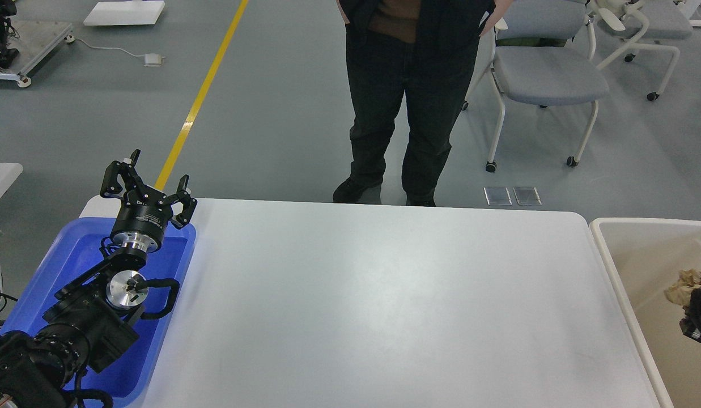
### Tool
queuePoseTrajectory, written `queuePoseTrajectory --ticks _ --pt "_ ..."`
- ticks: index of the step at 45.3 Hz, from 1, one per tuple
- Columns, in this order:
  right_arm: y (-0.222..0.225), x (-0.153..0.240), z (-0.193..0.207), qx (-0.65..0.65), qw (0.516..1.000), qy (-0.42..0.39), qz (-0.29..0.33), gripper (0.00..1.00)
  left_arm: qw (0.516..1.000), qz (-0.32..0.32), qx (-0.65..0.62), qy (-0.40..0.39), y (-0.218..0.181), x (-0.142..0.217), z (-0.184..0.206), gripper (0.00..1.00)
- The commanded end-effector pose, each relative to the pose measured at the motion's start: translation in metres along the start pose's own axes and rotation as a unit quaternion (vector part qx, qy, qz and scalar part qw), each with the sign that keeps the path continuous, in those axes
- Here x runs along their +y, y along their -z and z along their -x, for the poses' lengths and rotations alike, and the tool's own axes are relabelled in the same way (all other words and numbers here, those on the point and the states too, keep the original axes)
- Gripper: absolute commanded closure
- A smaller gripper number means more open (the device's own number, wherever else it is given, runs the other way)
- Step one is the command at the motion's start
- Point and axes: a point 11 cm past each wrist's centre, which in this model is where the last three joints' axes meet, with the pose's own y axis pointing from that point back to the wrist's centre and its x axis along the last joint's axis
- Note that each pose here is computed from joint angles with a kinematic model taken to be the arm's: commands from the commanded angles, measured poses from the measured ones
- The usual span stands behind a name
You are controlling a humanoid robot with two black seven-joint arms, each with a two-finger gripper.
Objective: Tidy desktop
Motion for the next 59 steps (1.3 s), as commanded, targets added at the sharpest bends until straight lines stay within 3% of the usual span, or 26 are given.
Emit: queuePoseTrajectory --ticks 1,15,26,39,59 --pt "-0.002 0.000 0.002 0.000 1.000 0.004 0.001 0.00 1.000 0.000 0.000 0.000 0.000 0.000 0.000 0.00" --pt "0.008 0.003 0.014 -0.011 1.000 0.019 -0.006 0.00 1.000 0.000 0.000 0.000 0.000 0.000 0.000 0.00" --pt "0.044 0.017 0.060 -0.070 0.993 0.092 -0.030 0.00 1.000 0.000 0.000 0.000 0.000 0.000 0.000 0.00" --pt "0.110 0.062 0.140 -0.112 0.967 0.214 -0.075 0.00 1.000 0.000 0.000 0.000 0.000 0.000 0.000 0.00" --pt "0.124 0.128 0.222 -0.159 0.868 0.464 -0.077 0.00 1.000 0.000 0.000 0.000 0.000 0.000 0.000 0.00"
